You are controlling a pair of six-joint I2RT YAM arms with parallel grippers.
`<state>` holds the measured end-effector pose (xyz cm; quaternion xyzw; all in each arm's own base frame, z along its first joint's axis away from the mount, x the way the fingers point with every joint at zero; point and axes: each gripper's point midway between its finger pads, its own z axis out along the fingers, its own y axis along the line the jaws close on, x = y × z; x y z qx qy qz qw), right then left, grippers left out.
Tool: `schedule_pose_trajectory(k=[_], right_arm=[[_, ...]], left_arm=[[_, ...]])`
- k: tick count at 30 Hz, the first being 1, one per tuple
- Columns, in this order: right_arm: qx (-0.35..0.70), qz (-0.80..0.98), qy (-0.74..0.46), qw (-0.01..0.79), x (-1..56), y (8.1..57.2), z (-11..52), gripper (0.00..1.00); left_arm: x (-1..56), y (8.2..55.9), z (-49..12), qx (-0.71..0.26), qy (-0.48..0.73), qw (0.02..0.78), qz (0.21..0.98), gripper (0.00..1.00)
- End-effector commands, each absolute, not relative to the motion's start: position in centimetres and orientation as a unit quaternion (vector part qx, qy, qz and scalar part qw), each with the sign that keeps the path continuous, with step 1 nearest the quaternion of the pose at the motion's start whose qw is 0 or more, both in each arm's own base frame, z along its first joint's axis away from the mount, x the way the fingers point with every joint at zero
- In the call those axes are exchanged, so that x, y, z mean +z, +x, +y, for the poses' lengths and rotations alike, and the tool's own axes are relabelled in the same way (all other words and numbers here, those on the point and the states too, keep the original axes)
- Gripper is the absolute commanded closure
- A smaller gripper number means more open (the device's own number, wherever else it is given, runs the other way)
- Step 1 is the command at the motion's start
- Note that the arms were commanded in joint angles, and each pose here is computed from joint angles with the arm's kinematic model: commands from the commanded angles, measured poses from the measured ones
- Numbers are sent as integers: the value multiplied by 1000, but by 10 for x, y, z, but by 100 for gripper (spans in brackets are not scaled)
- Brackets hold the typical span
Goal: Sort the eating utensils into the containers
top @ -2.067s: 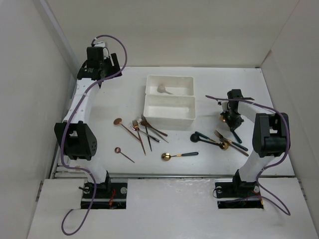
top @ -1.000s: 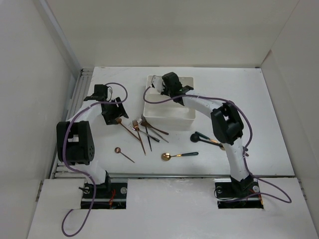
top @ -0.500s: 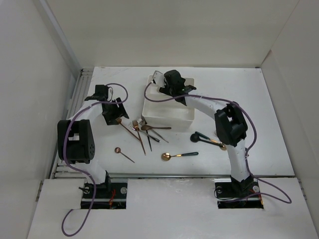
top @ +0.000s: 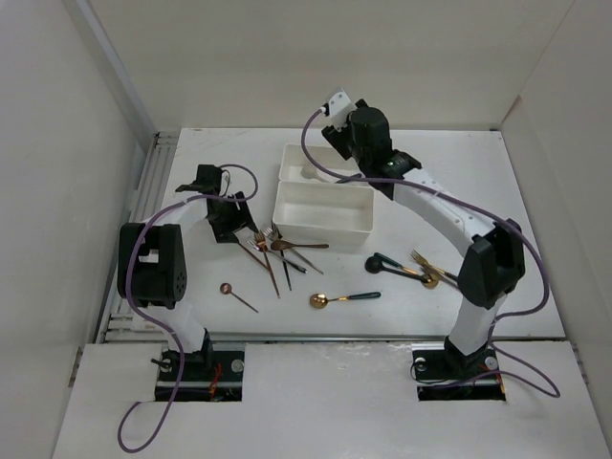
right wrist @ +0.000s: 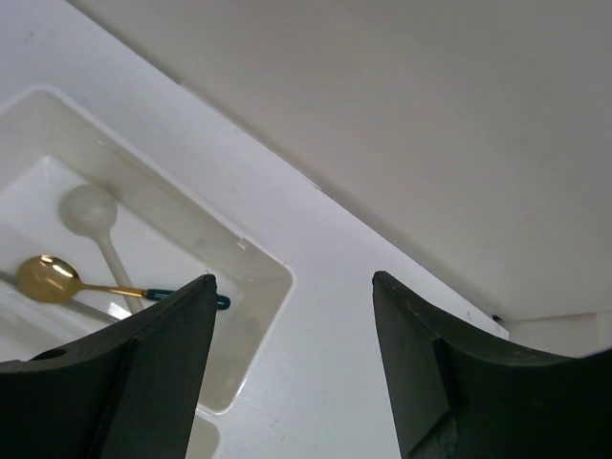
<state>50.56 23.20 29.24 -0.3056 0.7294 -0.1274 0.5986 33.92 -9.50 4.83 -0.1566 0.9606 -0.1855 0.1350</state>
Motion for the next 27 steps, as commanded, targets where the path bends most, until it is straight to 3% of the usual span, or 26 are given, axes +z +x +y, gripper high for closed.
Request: schedule_pose_trajectory(k=[1,13,19,26,27], right_arm=[[-81,719,-280,631,314,489,243,29],[-45,716,-258,647,335,446,230,29],[-49,715,-263,646,334,438,224,29],[-73,712,-265,646,336,433,212,29],[-77,714,-261,646,336,433,210,29]], left_arm=[[30,322,-87,-148,-176,93,969,41],[74,325,-73,-111,-188,118,969,43],[36,303,-65,-84,-194,88,973,43],[18,331,-57,-54,-193,88,976,43],[10,330,-57,-49,-189,73,978,49]])
